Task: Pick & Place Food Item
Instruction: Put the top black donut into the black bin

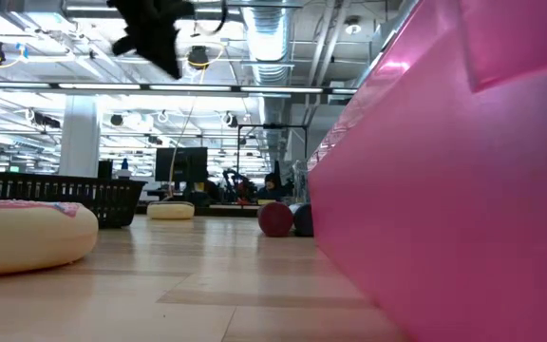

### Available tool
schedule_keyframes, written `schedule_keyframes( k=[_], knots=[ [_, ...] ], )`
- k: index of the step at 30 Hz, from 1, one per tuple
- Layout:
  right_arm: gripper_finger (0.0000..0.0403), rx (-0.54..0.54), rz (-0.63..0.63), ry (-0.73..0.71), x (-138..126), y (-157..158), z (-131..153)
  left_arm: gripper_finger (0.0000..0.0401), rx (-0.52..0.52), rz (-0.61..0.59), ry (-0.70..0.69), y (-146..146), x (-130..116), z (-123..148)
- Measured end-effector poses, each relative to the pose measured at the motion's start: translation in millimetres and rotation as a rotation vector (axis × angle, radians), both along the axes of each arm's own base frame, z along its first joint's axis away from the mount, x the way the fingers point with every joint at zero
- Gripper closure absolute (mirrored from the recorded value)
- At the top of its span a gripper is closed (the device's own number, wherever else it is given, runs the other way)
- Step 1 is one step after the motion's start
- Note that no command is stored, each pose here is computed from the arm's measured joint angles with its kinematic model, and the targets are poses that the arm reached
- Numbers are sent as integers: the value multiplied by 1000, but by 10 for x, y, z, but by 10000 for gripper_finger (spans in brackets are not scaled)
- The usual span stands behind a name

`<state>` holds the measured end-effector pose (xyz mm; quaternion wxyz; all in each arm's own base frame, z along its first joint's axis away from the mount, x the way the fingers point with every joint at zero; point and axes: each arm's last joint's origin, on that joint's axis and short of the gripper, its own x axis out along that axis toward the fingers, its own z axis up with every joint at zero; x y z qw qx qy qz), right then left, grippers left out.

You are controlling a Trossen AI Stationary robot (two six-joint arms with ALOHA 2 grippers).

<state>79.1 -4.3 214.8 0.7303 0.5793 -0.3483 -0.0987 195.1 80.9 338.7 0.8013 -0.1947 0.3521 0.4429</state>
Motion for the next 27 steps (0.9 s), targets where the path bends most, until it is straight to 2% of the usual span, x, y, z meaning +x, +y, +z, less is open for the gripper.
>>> schedule_keyframes(
  k=[3,6,8,11,15,19,23,27],
  knots=[
    [283,-33,30,-12,-13,7,65,371,-127,182,149,38,-247,-94],
    [283,-53,19,-17,-36,3,131,370,-227,336,226,-23,-531,-89],
    [283,-67,8,-21,-54,-1,180,365,-262,414,220,-107,-698,-46],
    [283,-103,11,-21,-73,0,240,353,-326,459,96,-248,-885,11],
    [283,-156,16,-18,-98,4,315,336,-425,439,-79,-410,-1015,-15],
    [283,-172,8,-15,-111,2,347,324,-518,374,-170,-508,-972,-119],
    [283,-174,10,-11,-108,3,343,319,-511,212,-252,-581,-697,-235],
    [283,-175,11,-4,-104,4,338,318,-400,12,-331,-667,-275,-326]
  ],
)
